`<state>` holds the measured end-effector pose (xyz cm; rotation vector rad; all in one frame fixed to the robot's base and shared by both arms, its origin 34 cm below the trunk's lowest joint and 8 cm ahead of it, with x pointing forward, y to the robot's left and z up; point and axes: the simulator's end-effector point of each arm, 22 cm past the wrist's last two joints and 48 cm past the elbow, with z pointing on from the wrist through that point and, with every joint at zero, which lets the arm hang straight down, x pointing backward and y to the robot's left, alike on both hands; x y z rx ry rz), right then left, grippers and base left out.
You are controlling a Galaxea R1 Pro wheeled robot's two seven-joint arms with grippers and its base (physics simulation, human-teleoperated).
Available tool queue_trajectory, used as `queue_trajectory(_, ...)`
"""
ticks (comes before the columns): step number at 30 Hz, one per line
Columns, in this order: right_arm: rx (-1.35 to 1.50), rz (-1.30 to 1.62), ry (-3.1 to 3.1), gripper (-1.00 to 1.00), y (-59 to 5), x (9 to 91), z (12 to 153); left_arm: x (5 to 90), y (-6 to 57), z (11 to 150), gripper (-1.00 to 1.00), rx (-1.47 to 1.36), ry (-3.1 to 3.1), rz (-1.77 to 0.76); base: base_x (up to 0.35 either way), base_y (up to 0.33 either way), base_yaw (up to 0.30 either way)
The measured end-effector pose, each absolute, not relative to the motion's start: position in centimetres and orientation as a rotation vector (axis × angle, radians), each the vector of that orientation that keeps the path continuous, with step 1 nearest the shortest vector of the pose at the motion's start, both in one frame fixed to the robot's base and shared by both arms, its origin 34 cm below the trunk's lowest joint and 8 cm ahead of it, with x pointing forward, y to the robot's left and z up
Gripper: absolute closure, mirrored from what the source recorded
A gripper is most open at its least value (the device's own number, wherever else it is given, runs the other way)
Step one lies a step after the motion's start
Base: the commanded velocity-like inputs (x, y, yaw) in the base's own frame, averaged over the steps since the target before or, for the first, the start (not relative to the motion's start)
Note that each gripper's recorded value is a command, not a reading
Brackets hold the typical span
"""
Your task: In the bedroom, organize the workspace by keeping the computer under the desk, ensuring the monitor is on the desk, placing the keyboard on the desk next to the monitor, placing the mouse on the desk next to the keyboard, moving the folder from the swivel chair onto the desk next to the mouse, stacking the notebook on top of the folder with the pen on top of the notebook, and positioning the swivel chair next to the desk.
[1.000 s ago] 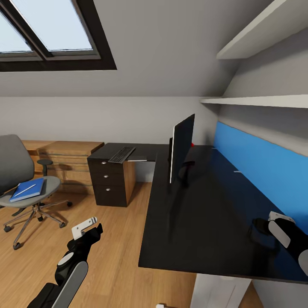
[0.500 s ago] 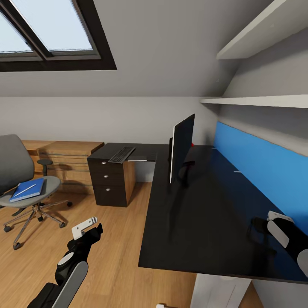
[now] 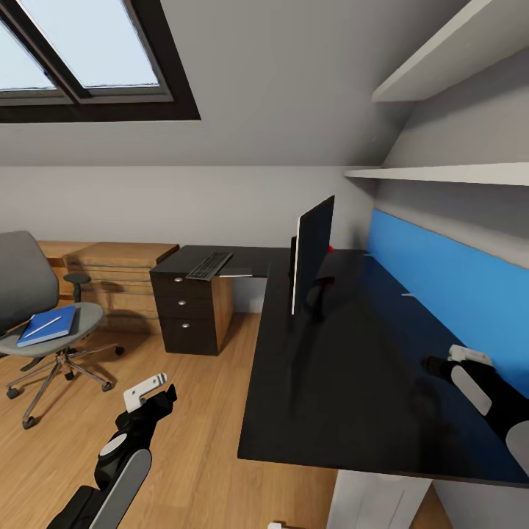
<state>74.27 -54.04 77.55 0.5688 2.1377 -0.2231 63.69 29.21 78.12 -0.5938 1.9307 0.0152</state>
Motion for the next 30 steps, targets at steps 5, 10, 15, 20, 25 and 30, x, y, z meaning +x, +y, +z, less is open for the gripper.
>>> queue_trajectory(5,0.562,-0.218,2.130,1.00,-53.8,74.5,78.0,63.7,29.2,78.1,-1.00,-0.593,1.931,0.015,0.000,0.000,0.000)
queue_trajectory(10,0.558,-0.216,2.128,1.00,-53.7,74.6,78.1,63.7,29.2,78.1,-1.00,-0.594,1.932,0.016,0.000,0.000,0.000)
queue_trajectory(15,0.537,-0.202,2.111,1.00,-53.0,75.3,79.1,63.6,29.3,77.8,-1.00,-0.592,1.937,0.018,0.000,0.000,0.000)
queue_trajectory(20,0.450,-0.134,2.068,1.00,-48.4,77.5,82.6,63.6,29.2,77.8,-1.00,-0.589,1.939,0.019,-0.030,0.003,0.000)
queue_trajectory(25,0.372,-0.156,2.041,1.00,-40.1,77.1,84.0,63.7,29.2,77.7,-1.00,-0.586,1.942,0.020,-0.246,0.056,0.000)
queue_trajectory(30,0.317,-0.063,2.051,1.00,-33.1,76.8,83.4,63.7,29.2,77.7,-1.00,-0.584,1.942,0.021,-0.280,0.180,0.000)
